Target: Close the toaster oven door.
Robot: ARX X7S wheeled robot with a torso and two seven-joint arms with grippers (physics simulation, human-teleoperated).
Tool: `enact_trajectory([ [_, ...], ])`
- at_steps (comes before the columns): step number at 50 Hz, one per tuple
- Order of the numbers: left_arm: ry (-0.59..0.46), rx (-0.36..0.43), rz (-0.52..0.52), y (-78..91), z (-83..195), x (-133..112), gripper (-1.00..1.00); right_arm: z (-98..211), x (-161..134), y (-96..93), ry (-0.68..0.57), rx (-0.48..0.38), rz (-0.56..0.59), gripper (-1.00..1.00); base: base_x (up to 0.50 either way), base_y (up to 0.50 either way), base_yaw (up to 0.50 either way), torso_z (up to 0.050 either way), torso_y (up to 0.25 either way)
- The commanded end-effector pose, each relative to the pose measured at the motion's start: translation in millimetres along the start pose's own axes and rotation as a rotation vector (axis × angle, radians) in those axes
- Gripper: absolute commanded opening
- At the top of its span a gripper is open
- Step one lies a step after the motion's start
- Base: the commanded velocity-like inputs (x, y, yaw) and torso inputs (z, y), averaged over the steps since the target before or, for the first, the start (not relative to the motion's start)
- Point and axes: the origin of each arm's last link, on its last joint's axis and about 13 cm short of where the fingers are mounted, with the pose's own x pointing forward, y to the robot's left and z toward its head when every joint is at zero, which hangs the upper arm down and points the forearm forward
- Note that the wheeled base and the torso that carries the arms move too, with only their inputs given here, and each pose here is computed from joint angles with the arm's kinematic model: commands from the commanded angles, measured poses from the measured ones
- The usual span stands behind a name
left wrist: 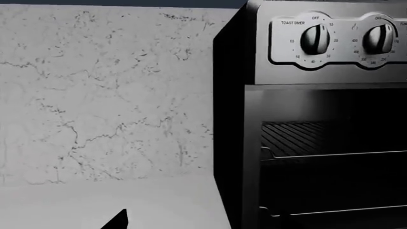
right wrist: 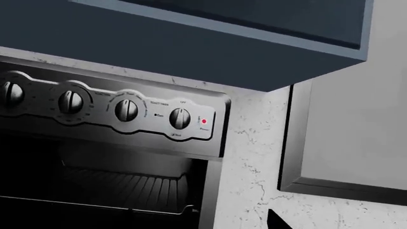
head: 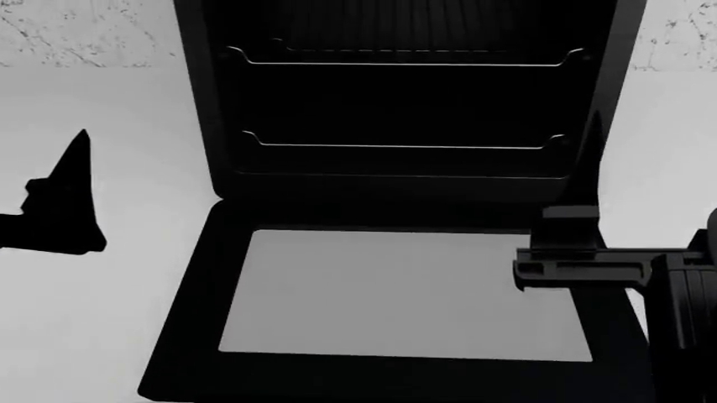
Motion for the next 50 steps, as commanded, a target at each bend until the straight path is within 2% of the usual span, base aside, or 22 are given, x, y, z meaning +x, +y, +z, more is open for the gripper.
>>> enact_trajectory([
  [1,-0.027,0.031,-0.020,3.1,2,-1,1.00,3,0,0.5,-0.008,0.005,0.003,1.00,0.00,0.00,0.00,0.000,0.000],
  [2,-0.050,0.103,-0.052,4.3,4,-2,1.00,3,0,-0.1,-0.008,0.006,0.002,1.00,0.00,0.00,0.00,0.000,0.000],
  [7,-0.098,0.281,-0.123,20.1,13,-4,1.00,1,-2,-1.9,-0.006,0.008,-0.002,1.00,0.00,0.00,0.00,0.000,0.000],
  [9,-0.109,0.412,-0.167,27.6,19,-7,1.00,1,-2,-2.6,-0.009,0.010,-0.003,1.00,0.00,0.00,0.00,0.000,0.000],
  [14,-0.100,0.658,-0.266,36.9,19,-16,1.00,2,-3,-2.5,-0.012,0.014,-0.001,1.00,0.00,0.00,0.00,0.000,0.000],
  [17,-0.083,0.837,-0.320,33.9,25,-22,1.00,6,-5,-4.4,-0.024,0.016,-0.006,1.00,0.00,0.00,0.00,0.000,0.000],
  [23,-0.029,1.097,-0.364,43.8,32,-19,1.00,8,-7,-5.8,-0.035,0.024,-0.008,1.00,0.00,0.00,0.00,0.000,0.000],
  [32,0.021,1.332,-0.478,56.9,40,-25,1.00,9,-7,-3.7,-0.036,0.026,-0.003,1.00,0.00,0.00,0.00,0.000,0.000],
  [36,0.034,1.406,-0.522,60.1,39,-27,1.00,9,-7,-3.7,-0.037,0.025,-0.003,1.00,0.00,0.00,0.00,0.000,0.000],
  [39,0.025,1.435,-0.561,59.5,36,-29,1.00,8,-7,-3.8,-0.036,0.026,-0.005,1.00,0.00,0.00,0.00,0.000,0.000],
  [40,0.010,1.456,-0.612,57.2,34,-32,1.00,8,-7,-3.7,-0.036,0.028,-0.005,1.00,0.00,0.00,0.00,0.000,0.000],
  [42,0.000,1.467,-0.650,56.2,32,-33,1.00,8,-7,-3.8,-0.036,0.028,-0.004,1.00,0.00,0.00,0.00,0.000,0.000],
  [50,-0.015,1.523,-0.722,57.5,27,-35,1.00,8,-8,-3.9,-0.035,0.033,-0.005,1.00,0.00,0.00,0.00,0.000,0.000],
])
